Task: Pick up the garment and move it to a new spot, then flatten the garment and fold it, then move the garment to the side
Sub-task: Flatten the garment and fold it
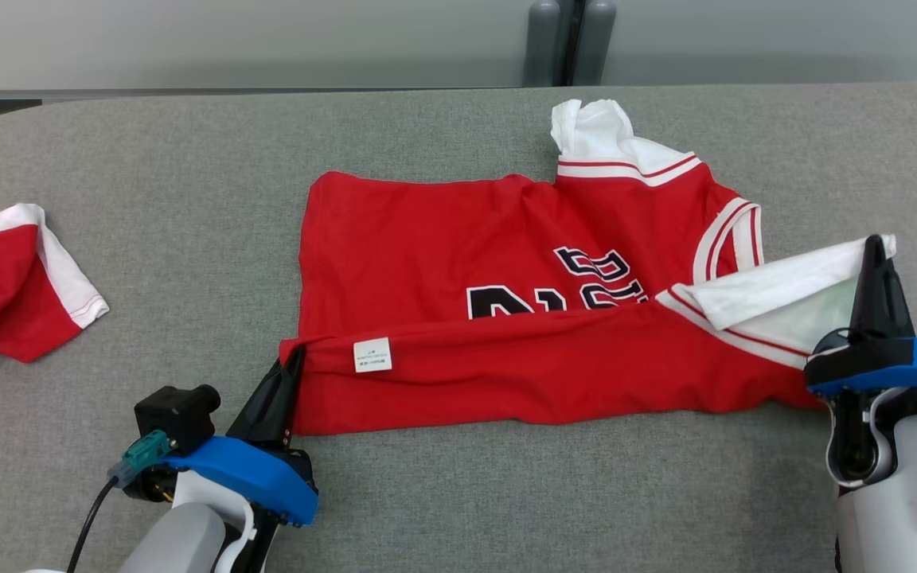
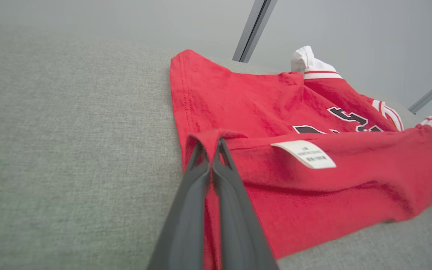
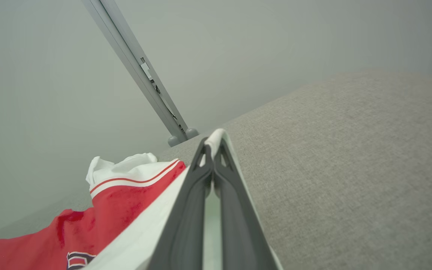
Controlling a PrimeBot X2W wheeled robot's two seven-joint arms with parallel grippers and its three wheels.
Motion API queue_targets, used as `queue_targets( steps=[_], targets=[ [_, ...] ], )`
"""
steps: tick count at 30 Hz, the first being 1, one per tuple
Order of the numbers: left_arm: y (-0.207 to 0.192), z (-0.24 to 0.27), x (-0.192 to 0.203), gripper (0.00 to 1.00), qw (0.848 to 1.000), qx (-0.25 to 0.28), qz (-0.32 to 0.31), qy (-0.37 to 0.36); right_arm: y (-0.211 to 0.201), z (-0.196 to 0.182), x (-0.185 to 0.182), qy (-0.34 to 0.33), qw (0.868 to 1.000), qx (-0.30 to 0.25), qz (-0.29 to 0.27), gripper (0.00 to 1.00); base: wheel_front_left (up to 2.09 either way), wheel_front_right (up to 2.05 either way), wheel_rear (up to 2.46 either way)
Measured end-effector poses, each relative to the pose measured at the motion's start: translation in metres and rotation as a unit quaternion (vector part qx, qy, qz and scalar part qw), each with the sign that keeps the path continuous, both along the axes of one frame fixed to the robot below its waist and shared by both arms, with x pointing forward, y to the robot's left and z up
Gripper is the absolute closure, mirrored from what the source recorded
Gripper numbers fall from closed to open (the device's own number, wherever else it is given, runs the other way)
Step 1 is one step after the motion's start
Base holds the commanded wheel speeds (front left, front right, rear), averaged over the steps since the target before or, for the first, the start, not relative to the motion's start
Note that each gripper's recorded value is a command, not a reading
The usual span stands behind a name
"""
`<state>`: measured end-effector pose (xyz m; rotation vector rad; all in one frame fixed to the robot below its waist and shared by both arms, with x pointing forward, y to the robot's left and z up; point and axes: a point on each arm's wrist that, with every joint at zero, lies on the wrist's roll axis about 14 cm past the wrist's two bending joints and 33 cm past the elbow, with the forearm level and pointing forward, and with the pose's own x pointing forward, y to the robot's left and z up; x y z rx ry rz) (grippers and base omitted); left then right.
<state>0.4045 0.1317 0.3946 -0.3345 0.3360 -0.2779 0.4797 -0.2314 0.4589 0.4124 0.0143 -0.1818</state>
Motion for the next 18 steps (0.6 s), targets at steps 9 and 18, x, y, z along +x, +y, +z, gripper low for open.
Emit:
queue_targets(
  steps=[9, 18],
  targets=[
    [0.005, 0.004, 0.005, 0.0, 1.0, 0.001, 0.008, -0.005, 0.012, 0.012, 0.009, -0.008, 0.999, -0.033, 0.025, 0.0, 0.0, 0.0, 0.0],
    [0.045, 0.009, -0.026, 0.0, 0.996, 0.02, 0.089, -0.019, 0.032, 0.012, -0.037, 0.001, 0.988, -0.129, 0.081, 0.0, 0.0, 0.0, 0.0]
  ],
)
